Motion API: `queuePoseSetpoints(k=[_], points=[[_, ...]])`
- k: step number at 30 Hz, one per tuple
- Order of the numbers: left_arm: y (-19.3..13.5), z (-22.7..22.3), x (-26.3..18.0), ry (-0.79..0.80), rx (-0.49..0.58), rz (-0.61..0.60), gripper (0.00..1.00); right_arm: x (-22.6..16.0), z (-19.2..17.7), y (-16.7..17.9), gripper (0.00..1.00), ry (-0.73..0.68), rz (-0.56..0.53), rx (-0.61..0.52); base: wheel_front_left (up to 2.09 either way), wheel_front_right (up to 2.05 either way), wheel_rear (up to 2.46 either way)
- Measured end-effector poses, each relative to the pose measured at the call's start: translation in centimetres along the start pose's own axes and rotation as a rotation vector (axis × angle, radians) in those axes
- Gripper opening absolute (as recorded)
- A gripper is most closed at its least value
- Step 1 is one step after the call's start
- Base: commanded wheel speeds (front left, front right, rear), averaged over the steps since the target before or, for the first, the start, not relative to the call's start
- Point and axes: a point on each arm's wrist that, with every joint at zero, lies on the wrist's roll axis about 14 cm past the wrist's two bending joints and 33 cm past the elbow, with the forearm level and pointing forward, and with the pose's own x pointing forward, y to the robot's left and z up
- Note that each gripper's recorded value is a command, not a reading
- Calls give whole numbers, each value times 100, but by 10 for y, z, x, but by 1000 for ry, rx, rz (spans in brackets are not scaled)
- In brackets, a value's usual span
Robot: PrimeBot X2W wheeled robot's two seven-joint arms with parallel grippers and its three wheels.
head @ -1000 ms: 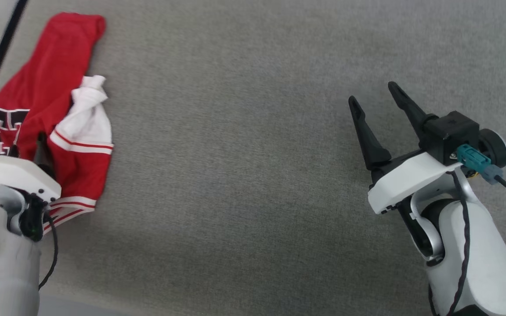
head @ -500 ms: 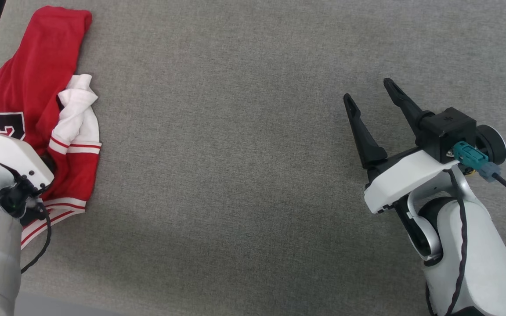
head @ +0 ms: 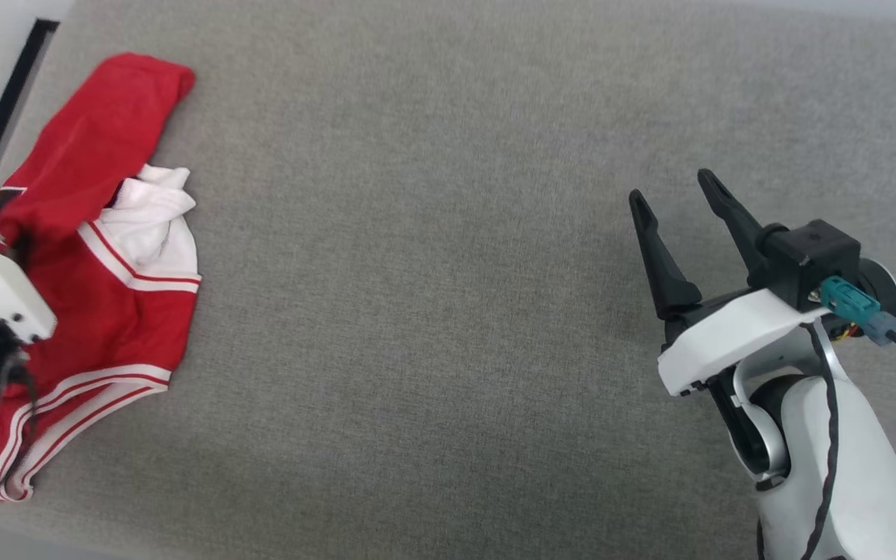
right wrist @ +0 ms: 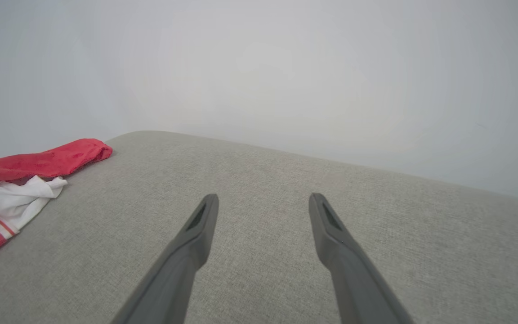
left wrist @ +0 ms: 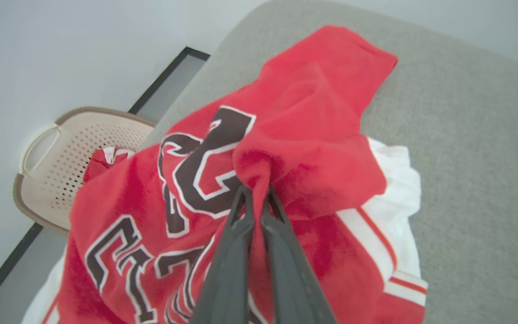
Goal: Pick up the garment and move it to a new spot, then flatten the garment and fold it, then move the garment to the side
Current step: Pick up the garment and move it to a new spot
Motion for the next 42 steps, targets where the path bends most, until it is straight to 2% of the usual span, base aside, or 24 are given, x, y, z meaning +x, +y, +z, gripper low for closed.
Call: queuePoseSetpoints(k=[3, 12, 21, 27, 31, 37, 42], points=[[9, 41, -17, -126, 48, -18, 0, -8, 11, 2, 100, -28, -11, 1, 0, 0, 0], [27, 116, -65, -356, 156, -44, 0, -27, 41, 5, 100, -111, -35, 12, 0, 0, 0], [5, 181, -116, -517, 270, -137, 0, -47, 66, 1, 100, -188, -69, 17, 0, 0, 0], [-46, 209, -139, -597, 365, -249, 0, -65, 77, -17, 100, -232, -129, 27, 0, 0, 0], [-92, 215, -149, -628, 420, -347, 0, -80, 82, -35, 100, -256, -189, 23, 0, 0, 0], [-175, 206, -160, -636, 516, -535, 0, -110, 88, -70, 100, -285, -308, 10, 0, 0, 0], [-248, 178, -169, -593, 585, -714, 0, -139, 89, -97, 100, -305, -405, 7, 0, 0, 0]])
